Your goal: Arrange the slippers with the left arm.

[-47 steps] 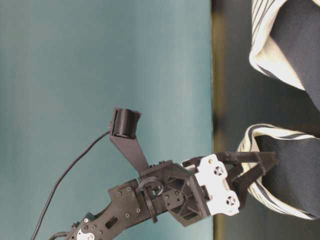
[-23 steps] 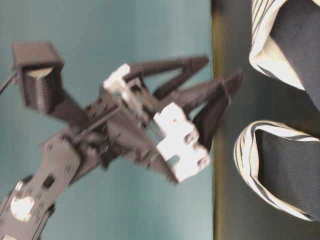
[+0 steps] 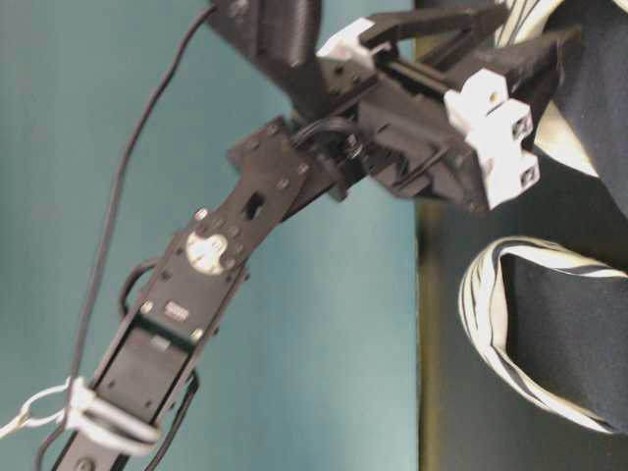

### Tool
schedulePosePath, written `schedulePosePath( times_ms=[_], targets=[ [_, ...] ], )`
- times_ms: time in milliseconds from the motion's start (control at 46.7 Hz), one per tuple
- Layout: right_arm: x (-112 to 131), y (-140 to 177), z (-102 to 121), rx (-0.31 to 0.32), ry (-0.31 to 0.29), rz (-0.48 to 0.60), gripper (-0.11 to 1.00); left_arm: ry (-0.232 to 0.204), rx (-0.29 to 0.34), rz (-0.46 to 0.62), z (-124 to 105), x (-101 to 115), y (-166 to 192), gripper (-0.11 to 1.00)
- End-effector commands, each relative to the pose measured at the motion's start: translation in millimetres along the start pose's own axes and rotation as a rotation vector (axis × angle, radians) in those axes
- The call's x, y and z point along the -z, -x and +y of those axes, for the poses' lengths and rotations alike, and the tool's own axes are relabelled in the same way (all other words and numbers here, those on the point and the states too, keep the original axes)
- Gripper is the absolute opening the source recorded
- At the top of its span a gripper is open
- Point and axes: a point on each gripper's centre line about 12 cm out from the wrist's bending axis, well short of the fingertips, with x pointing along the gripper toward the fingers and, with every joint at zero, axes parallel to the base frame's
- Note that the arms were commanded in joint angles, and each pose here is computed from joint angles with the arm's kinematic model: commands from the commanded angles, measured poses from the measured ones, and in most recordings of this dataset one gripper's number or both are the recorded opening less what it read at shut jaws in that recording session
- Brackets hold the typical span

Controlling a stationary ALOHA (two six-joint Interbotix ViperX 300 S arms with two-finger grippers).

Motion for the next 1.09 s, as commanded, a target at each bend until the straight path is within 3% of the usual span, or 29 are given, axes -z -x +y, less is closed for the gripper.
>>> schedulePosePath(
  times_ms=[0,150,321,386,493,579,707,814,900,1072],
  targets=[
    [-2,-1,0,-0.001,-0.008,-0.005,0.01,0.006,-0.030,-0.031,10,-11,2,0.73],
    [-1,-1,0,0.001,-0.009,0.003,0.01,0.015,-0.027,-0.027,13,-13,5,0.58],
    [1,1,0,-0.001,-0.009,0.015,0.01,0.040,-0.006,0.001,17,-18,18,0.15],
    [-1,3,0,-0.001,-0.009,0.006,0.01,0.074,-0.004,0.009,22,-19,24,0.03],
    [-3,4,0,-0.001,-0.009,-0.006,0.01,0.189,-0.014,0.027,39,-18,41,0.01],
    [-4,6,0,-0.002,-0.009,-0.012,0.01,0.311,-0.032,0.037,57,-14,56,0.01],
    [-2,7,0,-0.001,-0.017,-0.005,0.01,0.548,-0.057,0.072,81,2,79,0.01],
    [-2,7,0,-0.001,-0.023,-0.001,0.01,0.721,-0.060,0.117,87,16,90,0.01],
    [-2,8,0,-0.002,-0.031,-0.005,0.01,0.771,-0.053,0.139,81,21,92,0.01],
    [-3,8,0,-0.002,-0.040,-0.009,0.01,0.736,-0.028,0.168,64,28,90,0.01]
  ],
)
